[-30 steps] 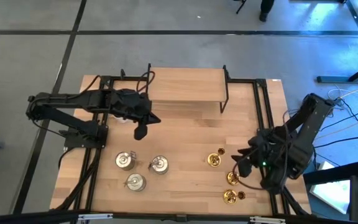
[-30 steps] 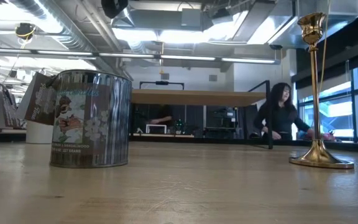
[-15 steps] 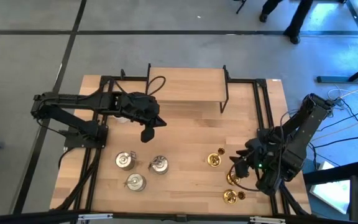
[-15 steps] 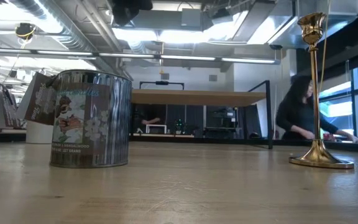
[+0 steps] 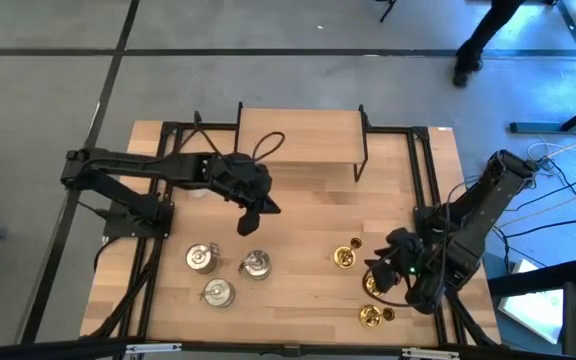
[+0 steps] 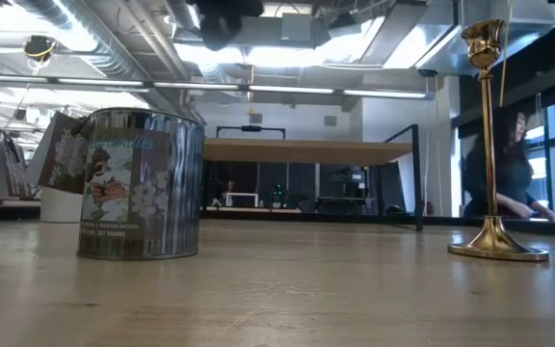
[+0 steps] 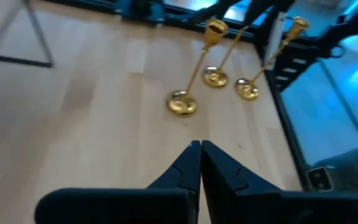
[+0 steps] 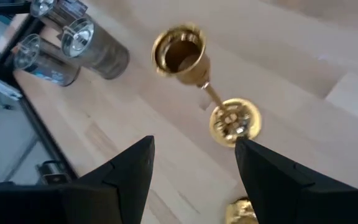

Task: Pick & Place candle stick holders
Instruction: Put the top gold candle holder on the shelf

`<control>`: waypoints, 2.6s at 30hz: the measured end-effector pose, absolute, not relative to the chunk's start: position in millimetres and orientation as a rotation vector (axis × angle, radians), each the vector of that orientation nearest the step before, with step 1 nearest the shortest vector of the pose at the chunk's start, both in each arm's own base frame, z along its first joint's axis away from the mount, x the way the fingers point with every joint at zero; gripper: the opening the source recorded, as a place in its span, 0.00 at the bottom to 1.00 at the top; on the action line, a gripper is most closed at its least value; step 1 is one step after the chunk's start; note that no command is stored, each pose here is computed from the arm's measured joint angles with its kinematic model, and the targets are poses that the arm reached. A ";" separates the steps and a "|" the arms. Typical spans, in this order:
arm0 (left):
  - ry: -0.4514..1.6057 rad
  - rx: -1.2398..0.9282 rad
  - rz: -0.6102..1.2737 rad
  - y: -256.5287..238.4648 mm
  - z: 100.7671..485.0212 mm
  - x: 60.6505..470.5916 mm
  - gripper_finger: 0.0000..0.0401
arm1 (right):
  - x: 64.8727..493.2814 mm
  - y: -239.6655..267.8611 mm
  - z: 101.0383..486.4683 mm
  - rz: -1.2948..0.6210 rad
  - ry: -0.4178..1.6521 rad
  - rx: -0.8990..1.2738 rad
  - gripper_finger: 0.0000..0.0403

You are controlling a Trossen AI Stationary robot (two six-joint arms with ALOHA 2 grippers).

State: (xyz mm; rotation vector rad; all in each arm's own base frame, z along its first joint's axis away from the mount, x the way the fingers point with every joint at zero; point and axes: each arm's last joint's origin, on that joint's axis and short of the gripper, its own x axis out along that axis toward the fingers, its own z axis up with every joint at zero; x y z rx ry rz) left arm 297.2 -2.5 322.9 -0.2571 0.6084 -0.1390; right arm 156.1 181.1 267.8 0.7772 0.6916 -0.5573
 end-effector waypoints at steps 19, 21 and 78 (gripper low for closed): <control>0.580 -0.315 -0.324 -13.0 271.5 358.8 0.01 | 168.2 170.3 261.7 -0.576 0.713 0.756 0.57; 0.583 -0.315 -0.324 -12.8 266.8 362.2 0.01 | 170.5 168.1 261.3 -0.577 0.731 0.745 0.57; 0.555 -0.301 -0.312 -2.1 266.4 364.7 0.01 | 197.0 144.8 220.2 -0.589 0.728 0.727 0.57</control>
